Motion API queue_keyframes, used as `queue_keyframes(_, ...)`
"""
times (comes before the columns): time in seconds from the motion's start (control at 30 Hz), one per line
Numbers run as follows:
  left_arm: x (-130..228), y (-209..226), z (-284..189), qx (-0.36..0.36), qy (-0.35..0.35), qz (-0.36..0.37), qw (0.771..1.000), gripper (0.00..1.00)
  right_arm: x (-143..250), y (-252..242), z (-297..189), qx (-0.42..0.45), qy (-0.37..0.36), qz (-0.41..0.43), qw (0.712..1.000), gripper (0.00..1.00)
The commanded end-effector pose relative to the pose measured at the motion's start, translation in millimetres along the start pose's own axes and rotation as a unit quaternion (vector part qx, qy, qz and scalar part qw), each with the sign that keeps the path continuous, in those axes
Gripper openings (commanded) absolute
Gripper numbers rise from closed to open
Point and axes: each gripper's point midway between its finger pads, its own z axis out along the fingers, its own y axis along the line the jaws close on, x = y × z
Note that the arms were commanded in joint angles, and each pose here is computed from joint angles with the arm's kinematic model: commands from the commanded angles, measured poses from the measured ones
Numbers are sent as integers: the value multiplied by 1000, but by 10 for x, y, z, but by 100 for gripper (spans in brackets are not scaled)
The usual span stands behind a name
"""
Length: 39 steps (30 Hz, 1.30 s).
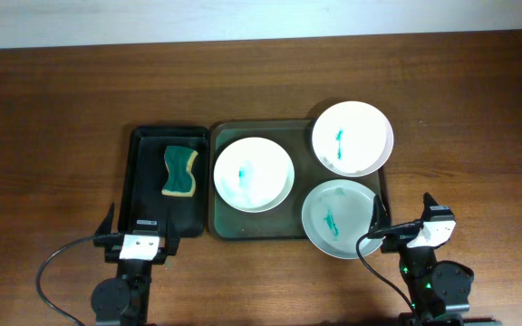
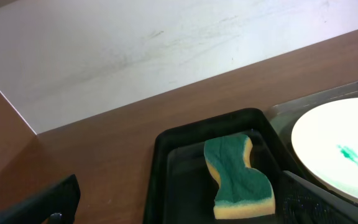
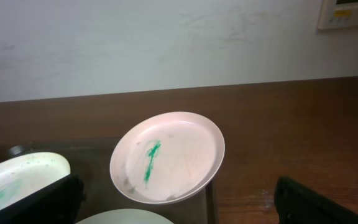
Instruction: Clean dirty plates on tray and stack at the side
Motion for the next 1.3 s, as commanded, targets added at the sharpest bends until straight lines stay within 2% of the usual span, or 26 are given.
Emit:
queue_keyframes(0.0, 12, 10, -3, -2, 1, 7, 1000, 99, 26, 4, 2, 0, 1, 2, 1000, 98)
queue_keyframes(1.27, -25, -39, -4, 13, -8, 7, 1000, 99, 27, -28, 2, 9, 1, 2, 1000, 98)
